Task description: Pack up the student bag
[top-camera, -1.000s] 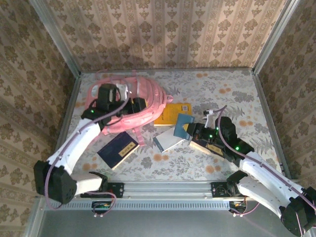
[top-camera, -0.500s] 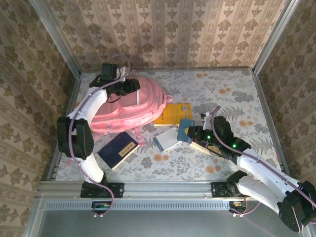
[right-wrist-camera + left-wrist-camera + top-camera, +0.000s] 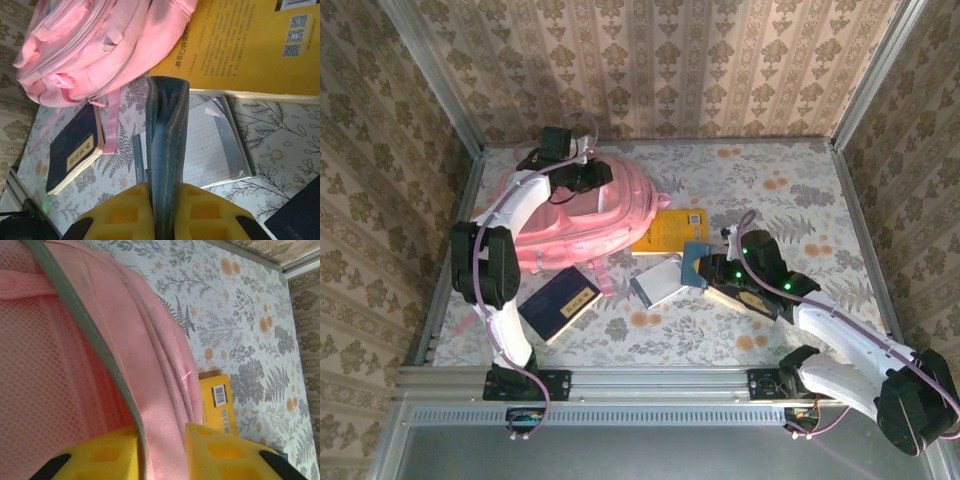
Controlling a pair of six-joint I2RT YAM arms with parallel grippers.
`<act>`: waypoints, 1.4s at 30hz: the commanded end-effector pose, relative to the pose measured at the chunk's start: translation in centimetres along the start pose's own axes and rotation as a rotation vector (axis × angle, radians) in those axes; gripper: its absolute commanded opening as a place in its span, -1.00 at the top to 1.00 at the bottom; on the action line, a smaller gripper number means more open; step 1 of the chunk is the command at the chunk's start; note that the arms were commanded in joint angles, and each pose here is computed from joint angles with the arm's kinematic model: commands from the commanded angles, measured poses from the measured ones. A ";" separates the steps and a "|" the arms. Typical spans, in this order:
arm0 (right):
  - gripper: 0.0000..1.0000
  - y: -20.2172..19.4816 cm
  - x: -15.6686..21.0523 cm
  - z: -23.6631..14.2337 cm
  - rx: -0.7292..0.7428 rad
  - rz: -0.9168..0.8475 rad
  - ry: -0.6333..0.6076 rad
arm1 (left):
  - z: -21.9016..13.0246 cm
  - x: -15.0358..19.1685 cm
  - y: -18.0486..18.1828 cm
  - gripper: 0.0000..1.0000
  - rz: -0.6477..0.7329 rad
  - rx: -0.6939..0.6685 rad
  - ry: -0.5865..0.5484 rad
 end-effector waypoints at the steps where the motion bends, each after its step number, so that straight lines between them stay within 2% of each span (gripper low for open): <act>1: 1.00 0.4 -0.9 0.0 -0.018 -0.032 -0.028 | 0.8 -0.3 -0.9 0.44 0.058 0.005 0.010; 3: 1.00 0.4 -1.0 -0.1 -0.017 -0.029 -0.030 | 1.2 0.0 0.1 0.37 0.084 -0.067 0.022; 7: 1.00 0.4 -1.1 -0.2 -0.016 -0.028 -0.038 | 2.3 0.7 1.2 0.42 0.103 -0.141 0.060; 8: 1.00 0.3 -1.0 -0.2 -0.012 -0.028 -0.036 | 2.6 0.9 1.3 0.49 0.110 -0.149 0.078; 12: 1.00 0.1 -1.0 -0.3 -0.006 -0.026 -0.039 | 3.0 1.2 0.5 1.00 0.133 -0.137 0.099; 16: 1.00 0.0 -1.3 -0.8 0.013 -0.026 -0.062 | 0.6 -0.2 -2.0 1.00 0.174 -0.087 0.036; 24: 1.00 0.3 -3.4 -2.1 0.062 -0.027 -0.127 | -7.3 -1.9 -7.3 1.00 0.299 -0.009 -0.086; 31: 1.00 1.5 -5.3 -1.9 0.040 -0.020 -0.149 | -12.6 -1.5 -8.0 1.00 0.335 0.065 -0.171; 33: 1.00 2.2 -6.2 -1.7 0.021 -0.016 -0.159 | -14.0 -1.6 -8.2 1.00 0.336 0.127 -0.208; 37: 1.00 3.6 -8.5 -1.8 0.001 -0.023 -0.182 | -15.8 -1.8 -9.0 1.00 0.334 0.264 -0.221; 42: 1.00 6.2 -11.6 -1.9 -0.074 -0.034 -0.213 | -16.9 -1.1 -10.3 1.00 0.396 0.358 -0.244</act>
Point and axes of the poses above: each hand's point on the last joint's axis, 136 mm out from that joint toward the fingers, its own z axis out along the fingers, its own y axis along the line the jaws close on, x = y × z, the point moved 2 cm from there along -z, back along the fingers, and after that the axes turned 2 degrees about -z, right-handed, at the moved point
